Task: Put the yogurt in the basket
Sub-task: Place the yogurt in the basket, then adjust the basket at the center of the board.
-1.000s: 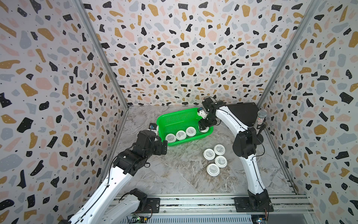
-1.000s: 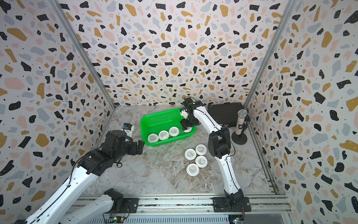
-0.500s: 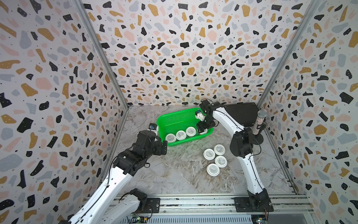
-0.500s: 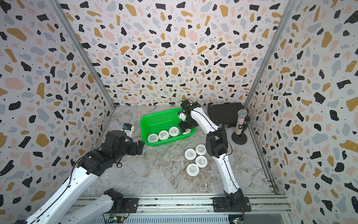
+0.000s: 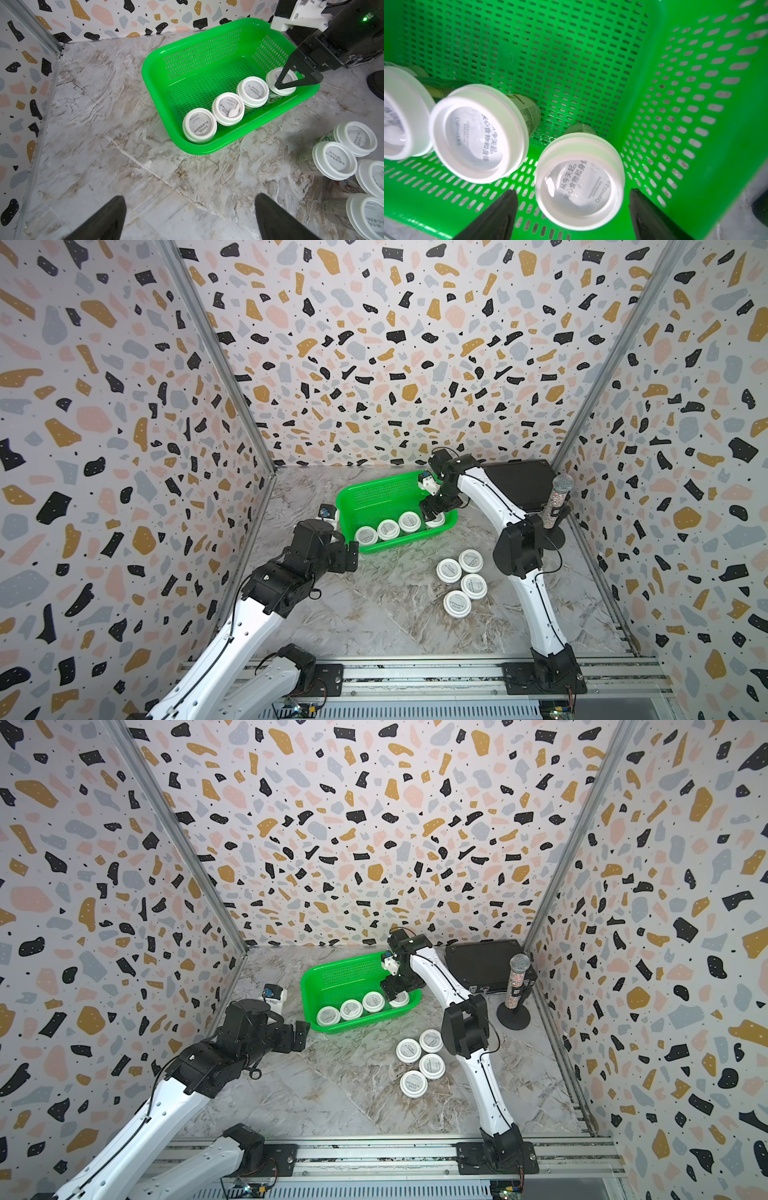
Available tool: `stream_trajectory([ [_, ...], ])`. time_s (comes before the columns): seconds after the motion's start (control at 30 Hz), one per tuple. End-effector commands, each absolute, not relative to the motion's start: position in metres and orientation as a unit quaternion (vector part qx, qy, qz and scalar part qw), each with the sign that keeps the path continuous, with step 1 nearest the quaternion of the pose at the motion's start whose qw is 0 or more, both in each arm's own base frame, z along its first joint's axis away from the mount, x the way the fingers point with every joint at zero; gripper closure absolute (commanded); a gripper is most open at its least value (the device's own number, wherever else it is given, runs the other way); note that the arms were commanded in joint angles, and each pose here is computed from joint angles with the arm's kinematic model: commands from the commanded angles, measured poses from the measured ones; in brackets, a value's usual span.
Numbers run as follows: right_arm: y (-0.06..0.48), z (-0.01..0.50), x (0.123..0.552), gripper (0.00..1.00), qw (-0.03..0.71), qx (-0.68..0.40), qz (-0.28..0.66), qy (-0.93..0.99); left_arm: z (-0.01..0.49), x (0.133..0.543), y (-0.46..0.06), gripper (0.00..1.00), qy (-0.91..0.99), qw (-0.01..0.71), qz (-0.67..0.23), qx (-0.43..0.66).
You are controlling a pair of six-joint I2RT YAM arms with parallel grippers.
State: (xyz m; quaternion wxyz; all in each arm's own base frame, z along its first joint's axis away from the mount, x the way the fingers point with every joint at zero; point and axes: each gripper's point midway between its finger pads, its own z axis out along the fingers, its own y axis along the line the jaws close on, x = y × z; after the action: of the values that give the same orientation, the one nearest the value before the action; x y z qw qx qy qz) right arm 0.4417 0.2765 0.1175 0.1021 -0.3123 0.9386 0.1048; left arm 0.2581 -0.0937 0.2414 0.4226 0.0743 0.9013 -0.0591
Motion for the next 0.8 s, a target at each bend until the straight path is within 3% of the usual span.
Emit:
stream_trajectory([
  [0.0,0.28,0.166,0.443,0.1,0.153,-0.319,0.116,0.928,0.244,0.26,-0.096,0.01,0.896,0.433,-0.066,0.08],
  [0.37,0.26,0.245,0.454,0.11,0.26,-0.279,0.105,0.918,0.237,0.263,-0.091,0.0,0.904,0.42,-0.062,0.045],
  [0.57,0.236,0.231,0.471,0.19,0.24,-0.222,0.169,0.93,0.219,0.29,-0.082,0.01,0.907,0.399,-0.116,-0.071],
  [0.77,0.218,0.196,0.484,0.28,0.196,-0.196,0.205,0.939,0.198,0.337,-0.072,0.17,0.886,0.389,-0.189,-0.169],
])
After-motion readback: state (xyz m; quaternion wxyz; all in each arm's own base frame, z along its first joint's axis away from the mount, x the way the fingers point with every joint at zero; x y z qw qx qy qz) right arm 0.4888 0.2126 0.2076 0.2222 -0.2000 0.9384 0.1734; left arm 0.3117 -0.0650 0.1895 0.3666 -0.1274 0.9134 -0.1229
